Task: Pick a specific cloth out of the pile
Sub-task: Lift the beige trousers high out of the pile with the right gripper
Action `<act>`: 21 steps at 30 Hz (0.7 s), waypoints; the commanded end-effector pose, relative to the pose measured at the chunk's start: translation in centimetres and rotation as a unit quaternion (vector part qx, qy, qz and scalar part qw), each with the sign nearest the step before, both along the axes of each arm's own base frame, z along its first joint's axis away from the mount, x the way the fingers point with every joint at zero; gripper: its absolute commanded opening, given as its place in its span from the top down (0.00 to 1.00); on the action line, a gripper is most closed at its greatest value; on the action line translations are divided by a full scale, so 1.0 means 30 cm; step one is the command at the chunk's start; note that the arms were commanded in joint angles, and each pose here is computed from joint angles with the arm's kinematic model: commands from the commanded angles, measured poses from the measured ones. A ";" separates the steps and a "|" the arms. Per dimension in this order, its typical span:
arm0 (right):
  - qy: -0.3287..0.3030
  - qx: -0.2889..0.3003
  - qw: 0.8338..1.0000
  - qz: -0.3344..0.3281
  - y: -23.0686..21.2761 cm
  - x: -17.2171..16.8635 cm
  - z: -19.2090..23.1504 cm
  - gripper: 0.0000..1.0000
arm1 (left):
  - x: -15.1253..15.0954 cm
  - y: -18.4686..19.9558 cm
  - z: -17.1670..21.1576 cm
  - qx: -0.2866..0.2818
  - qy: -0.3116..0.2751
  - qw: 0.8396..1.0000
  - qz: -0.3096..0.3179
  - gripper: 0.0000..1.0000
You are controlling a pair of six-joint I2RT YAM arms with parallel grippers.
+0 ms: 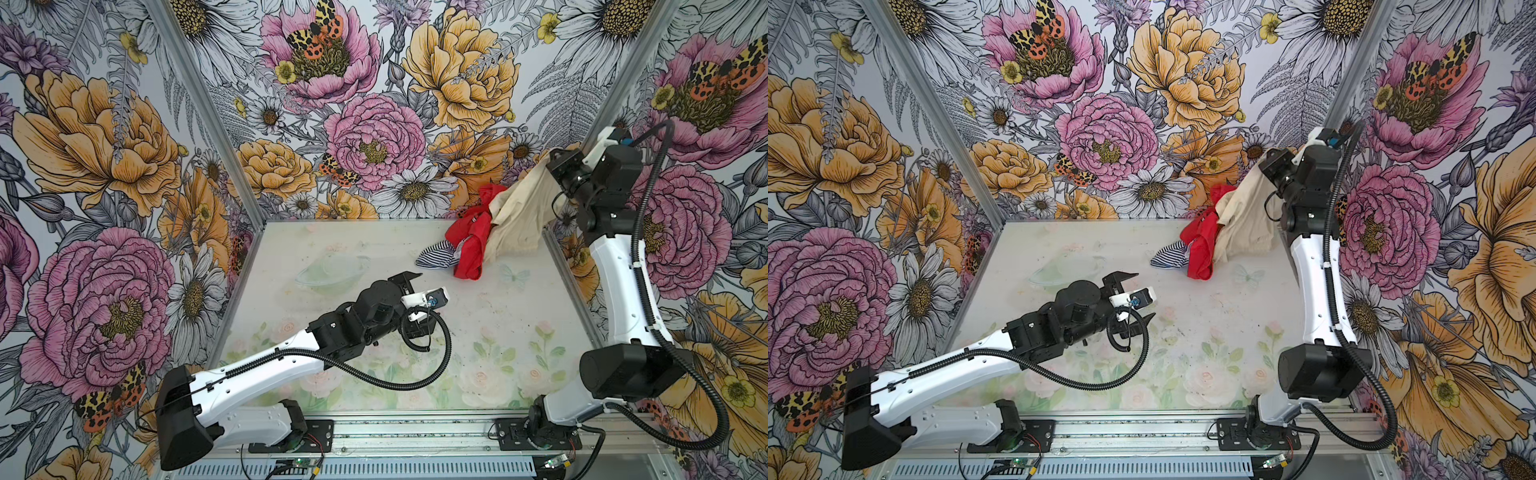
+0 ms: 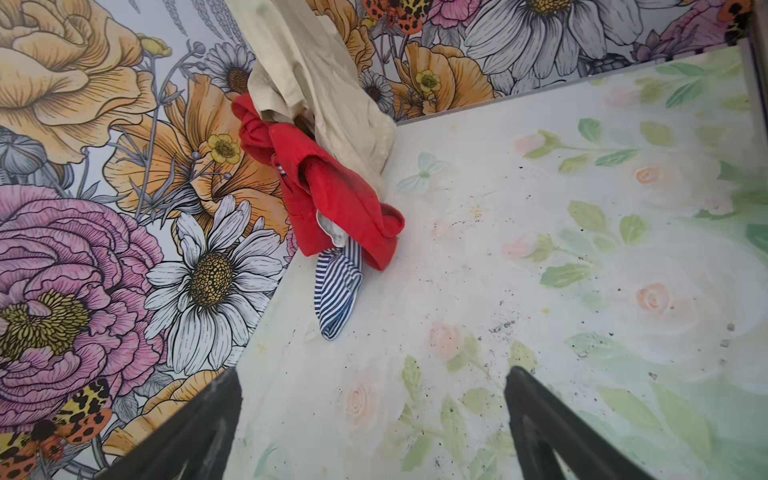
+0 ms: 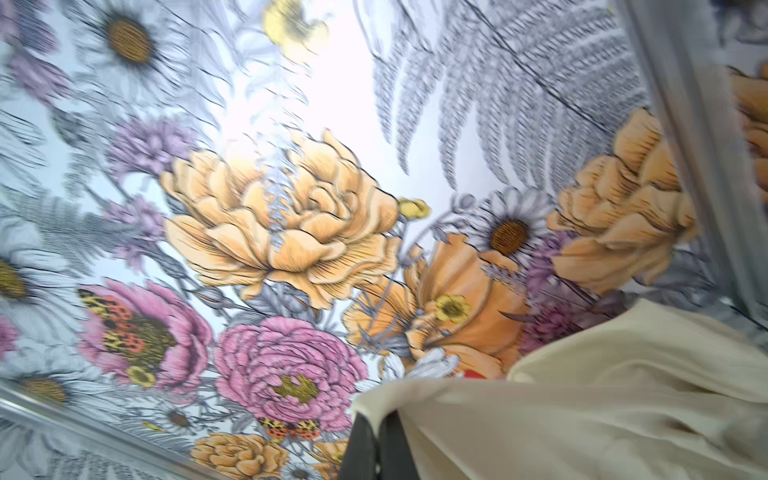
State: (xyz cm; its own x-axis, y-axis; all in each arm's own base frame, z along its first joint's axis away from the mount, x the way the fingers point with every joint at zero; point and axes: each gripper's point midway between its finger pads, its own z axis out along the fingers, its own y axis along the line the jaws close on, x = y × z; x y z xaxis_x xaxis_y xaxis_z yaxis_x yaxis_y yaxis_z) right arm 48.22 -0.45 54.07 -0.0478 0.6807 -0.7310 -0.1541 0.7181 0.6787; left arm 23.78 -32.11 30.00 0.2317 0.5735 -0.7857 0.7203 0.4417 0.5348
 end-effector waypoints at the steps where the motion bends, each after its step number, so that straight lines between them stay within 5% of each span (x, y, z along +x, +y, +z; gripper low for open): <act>1: -0.119 0.014 0.990 0.070 0.139 -0.090 0.321 1.00 | 0.047 0.064 0.102 -0.061 -0.024 0.997 0.045 0.01; 6: -0.207 0.042 0.968 0.137 0.314 -0.168 0.531 1.00 | 0.080 0.149 0.175 -0.107 -0.032 0.991 0.072 0.01; 16: -0.223 0.056 0.947 0.226 0.681 -0.201 0.516 1.00 | 0.052 0.428 0.320 -0.152 -0.073 0.966 0.195 0.01; 21: -0.280 0.107 0.914 0.273 0.840 -0.273 0.571 1.00 | -0.001 0.608 0.359 -0.170 -0.067 0.945 0.270 0.01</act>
